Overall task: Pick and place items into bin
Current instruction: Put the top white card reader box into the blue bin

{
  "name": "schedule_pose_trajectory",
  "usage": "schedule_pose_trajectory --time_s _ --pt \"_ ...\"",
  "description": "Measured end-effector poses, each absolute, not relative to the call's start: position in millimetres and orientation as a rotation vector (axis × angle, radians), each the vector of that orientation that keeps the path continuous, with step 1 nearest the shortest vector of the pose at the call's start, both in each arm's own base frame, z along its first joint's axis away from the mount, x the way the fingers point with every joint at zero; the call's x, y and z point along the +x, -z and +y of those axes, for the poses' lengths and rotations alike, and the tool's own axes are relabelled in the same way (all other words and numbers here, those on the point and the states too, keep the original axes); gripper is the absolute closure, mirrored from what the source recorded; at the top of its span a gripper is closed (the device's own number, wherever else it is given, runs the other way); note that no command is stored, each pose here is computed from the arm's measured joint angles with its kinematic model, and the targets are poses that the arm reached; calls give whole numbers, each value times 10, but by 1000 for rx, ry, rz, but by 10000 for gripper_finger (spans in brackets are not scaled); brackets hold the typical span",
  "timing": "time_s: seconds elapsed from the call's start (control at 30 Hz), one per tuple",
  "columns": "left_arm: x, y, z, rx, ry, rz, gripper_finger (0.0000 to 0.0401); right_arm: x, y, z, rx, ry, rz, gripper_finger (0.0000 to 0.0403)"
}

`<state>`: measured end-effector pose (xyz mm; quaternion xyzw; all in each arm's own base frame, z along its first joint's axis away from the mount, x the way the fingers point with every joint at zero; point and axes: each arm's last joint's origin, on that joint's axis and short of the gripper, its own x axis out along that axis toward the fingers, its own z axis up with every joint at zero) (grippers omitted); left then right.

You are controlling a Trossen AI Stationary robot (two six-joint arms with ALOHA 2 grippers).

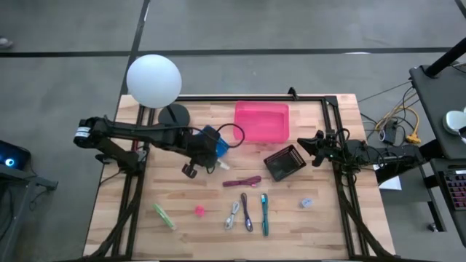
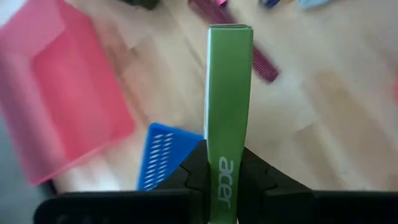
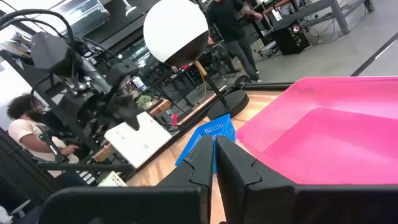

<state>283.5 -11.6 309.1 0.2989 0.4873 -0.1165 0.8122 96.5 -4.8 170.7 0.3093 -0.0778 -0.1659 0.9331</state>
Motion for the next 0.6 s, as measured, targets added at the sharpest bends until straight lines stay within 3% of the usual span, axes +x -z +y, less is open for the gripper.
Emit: schedule_pose_trajectory --time_s 0.4,0.6 --pt "3012 -2858 162 770 169 1165 380 968 -1704 -48 632 341 -155 394" --pt "3096 -2697 289 845 215 1240 380 975 -1696 -47 629 344 -144 394"
